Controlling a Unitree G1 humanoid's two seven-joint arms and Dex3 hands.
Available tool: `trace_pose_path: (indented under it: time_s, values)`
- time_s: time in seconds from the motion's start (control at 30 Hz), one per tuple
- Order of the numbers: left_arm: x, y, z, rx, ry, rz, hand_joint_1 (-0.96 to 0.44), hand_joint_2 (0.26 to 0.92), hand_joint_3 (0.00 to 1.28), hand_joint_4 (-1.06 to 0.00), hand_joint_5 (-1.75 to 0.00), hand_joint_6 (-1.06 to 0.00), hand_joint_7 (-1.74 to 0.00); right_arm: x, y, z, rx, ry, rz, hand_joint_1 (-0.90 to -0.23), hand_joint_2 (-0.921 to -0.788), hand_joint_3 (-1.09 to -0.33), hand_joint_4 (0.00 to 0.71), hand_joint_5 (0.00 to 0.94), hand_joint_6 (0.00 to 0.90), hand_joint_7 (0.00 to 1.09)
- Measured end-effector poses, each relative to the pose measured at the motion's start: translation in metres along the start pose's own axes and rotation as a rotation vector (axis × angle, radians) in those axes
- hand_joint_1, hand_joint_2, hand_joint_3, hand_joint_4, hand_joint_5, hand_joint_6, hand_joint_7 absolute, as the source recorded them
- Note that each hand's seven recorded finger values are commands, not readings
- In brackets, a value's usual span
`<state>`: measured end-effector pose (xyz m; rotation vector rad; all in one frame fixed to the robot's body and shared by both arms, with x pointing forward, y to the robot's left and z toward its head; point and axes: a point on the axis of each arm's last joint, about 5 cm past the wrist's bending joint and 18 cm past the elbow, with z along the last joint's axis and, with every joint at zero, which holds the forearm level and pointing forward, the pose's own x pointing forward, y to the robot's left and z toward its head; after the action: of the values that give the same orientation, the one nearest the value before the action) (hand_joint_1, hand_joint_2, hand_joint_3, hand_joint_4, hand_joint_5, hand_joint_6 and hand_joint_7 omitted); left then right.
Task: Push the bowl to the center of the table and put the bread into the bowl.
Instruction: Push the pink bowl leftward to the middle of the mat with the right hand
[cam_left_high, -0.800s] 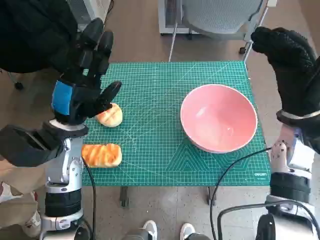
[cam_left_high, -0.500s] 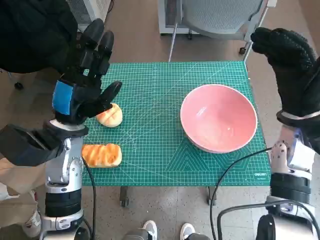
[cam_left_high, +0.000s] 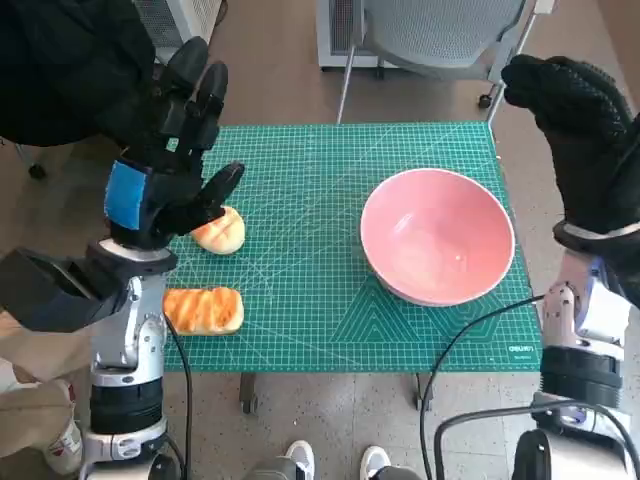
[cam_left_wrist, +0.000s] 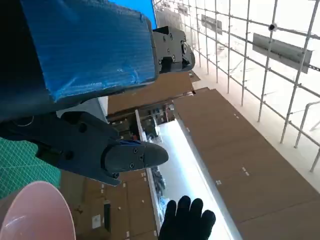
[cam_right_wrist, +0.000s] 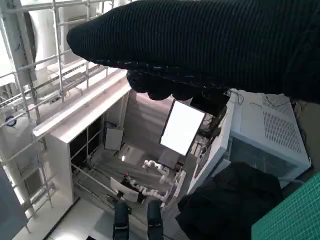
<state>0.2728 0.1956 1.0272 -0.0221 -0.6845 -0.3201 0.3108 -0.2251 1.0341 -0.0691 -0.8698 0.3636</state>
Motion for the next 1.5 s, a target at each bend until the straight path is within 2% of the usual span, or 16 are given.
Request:
trace_pose_path:
  time_s: [0.4, 0.73, 0.97, 1.17, 1.37, 1.5]
  values:
    - [-0.001, -0.001, -0.001, -0.002, 0.003, 0.003, -0.41, 0.921, 0.36, -0.05, -0.02, 0.0, -0.35, -0.0016, 0.0, -0.002, 0.002, 0.008, -0.006, -0.696, -0.921, -0.843, 0.235, 0.0, 0.27, 0.0]
    - [-0.004, -0.002, -0.003, -0.006, 0.014, 0.007, -0.42, 0.921, 0.36, -0.05, -0.02, 0.0, -0.35, -0.0082, -0.003, -0.01, 0.009, 0.048, -0.027, -0.674, -0.921, -0.855, 0.233, 0.0, 0.271, 0.0]
    - [-0.005, -0.002, -0.004, -0.007, 0.014, 0.01, -0.41, 0.921, 0.36, -0.05, -0.01, 0.0, -0.35, -0.0089, -0.008, -0.016, 0.012, 0.069, -0.044, -0.659, -0.921, -0.884, 0.233, 0.0, 0.269, 0.0]
    - [-0.005, -0.002, -0.004, -0.007, 0.014, 0.016, -0.41, 0.921, 0.37, -0.05, -0.01, 0.0, -0.35, -0.0153, -0.016, -0.026, 0.027, 0.121, -0.089, -0.652, -0.921, -0.919, 0.233, 0.0, 0.256, 0.0]
    - [-0.005, -0.002, -0.004, -0.007, 0.013, 0.019, -0.4, 0.921, 0.37, -0.05, -0.01, 0.0, -0.35, -0.0233, -0.02, -0.037, 0.081, 0.197, -0.165, -0.655, -0.921, -0.952, 0.236, 0.003, 0.287, 0.02]
    - [-0.005, -0.001, -0.004, -0.007, 0.013, 0.022, -0.4, 0.921, 0.38, -0.05, -0.01, 0.0, -0.35, -0.0298, -0.018, -0.044, 0.107, 0.28, -0.244, -0.667, -0.921, -0.963, 0.256, 0.012, 0.32, 0.03]
